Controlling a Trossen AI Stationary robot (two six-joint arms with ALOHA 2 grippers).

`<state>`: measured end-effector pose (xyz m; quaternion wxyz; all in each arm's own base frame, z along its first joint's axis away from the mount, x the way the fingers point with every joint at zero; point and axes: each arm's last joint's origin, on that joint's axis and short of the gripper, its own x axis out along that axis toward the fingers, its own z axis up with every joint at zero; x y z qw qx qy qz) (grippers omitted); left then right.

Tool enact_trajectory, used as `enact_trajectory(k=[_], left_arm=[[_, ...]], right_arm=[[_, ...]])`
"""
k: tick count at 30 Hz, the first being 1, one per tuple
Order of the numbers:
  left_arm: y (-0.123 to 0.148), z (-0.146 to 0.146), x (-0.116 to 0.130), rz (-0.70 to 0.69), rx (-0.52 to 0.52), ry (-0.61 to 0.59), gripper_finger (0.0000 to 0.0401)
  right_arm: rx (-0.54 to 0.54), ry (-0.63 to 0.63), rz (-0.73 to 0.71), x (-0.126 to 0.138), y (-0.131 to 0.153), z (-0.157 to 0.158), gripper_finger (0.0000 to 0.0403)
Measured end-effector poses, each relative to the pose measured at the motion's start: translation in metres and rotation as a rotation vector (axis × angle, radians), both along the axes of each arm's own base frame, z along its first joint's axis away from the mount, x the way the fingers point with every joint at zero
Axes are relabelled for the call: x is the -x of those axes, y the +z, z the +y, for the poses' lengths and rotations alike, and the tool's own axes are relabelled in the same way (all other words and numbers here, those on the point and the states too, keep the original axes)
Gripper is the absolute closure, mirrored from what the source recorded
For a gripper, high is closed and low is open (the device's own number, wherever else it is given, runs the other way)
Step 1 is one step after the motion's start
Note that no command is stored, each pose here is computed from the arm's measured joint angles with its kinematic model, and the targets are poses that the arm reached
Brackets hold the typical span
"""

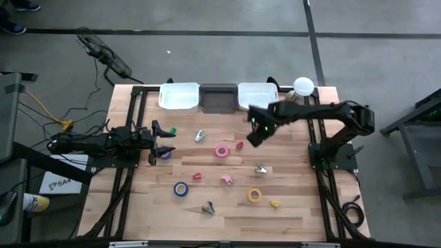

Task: Pick and place Stapler, Stapler remover, tape
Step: Put the light blue tape into the right white bin

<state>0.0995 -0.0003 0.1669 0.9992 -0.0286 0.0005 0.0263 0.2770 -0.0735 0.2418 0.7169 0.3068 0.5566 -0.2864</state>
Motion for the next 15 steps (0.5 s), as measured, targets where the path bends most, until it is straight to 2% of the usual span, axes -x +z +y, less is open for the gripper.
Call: enact_trajectory(k=[6,15], left_arm=[[0.000,0.000,0.000,0.000,0.000,0.000,0.0142],[0.000,0.000,0.000,0.000,0.000,0.000,0.0142]], right_arm=[[0.089,0.107,-0.066,-0.011,0.029,-0.048,0.0370],[0.077,0.433,-0.046,-0.035,0.023,-0.127,0.0370]])
